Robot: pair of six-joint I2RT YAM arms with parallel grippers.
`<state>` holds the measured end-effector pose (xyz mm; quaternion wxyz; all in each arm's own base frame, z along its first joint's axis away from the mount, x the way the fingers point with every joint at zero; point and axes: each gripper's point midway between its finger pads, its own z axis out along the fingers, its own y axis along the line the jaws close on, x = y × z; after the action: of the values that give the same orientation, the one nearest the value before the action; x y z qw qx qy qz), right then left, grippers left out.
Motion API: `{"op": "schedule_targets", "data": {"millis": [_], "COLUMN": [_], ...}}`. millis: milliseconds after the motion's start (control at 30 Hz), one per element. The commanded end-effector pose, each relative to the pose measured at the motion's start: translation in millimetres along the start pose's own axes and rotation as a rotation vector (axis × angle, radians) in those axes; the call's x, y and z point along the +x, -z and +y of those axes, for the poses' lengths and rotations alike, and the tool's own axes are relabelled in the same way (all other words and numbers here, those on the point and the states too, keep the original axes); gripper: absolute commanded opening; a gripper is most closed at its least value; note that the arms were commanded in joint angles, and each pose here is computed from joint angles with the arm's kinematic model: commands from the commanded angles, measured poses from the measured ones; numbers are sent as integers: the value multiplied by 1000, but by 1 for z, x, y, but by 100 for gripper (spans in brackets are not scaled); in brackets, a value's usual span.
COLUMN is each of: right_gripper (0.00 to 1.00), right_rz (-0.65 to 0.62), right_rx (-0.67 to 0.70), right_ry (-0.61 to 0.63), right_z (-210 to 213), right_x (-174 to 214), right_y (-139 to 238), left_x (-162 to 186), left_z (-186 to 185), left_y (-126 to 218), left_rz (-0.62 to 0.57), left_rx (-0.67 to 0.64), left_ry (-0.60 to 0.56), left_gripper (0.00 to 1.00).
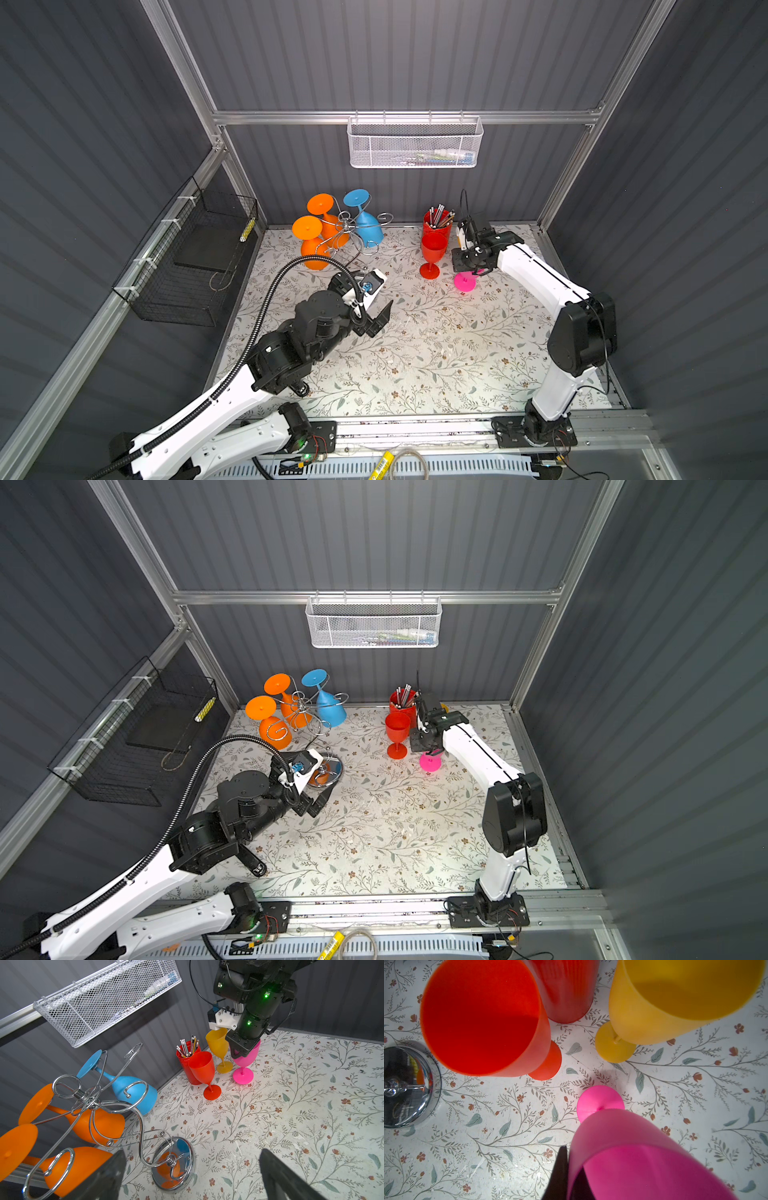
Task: Take the wine glass off the wine glass rack
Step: 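Tilt the pink glass upright beside the yellow glass with the right gripper, then open the right gripper and lift it away from the pink glass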
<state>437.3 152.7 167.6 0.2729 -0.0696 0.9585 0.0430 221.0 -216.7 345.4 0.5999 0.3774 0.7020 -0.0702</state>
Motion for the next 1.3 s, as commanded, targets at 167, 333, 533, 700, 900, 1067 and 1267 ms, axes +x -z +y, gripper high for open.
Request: {"op": "schedule_targets", "data": {"millis": [167, 333, 533, 700, 900, 1067, 1267], "right_gripper": [1, 3, 8, 14, 16, 24, 38], "right_rz": [-5, 22, 30, 30, 41, 34, -35], "right_rx": [24, 24, 29, 34, 32, 32, -7], "right_ry": [9, 9, 7, 7, 6, 4, -12], "right_z": [-6, -6, -9, -12, -12, -13, -7], "right_x": [-14, -11, -6, -6, -3, -4, -15], "right_y": [-8, -16, -20, -21, -22, -19, 2], "left_x": [-2, -1, -1, -1, -1, -1, -1], "left_z": [7, 7, 7, 7, 7, 6, 6], "left_y": [7, 6, 5, 4, 4, 4, 4], "left_rz": [-20, -19, -14, -14, -12, -12, -12], "left_rx": [-30, -31, -31, -30, -34, -32, -31], "left_ry": [-1, 0, 1, 3, 3, 2, 4], "left_gripper": [100, 100, 100, 100, 100, 100, 100]}}
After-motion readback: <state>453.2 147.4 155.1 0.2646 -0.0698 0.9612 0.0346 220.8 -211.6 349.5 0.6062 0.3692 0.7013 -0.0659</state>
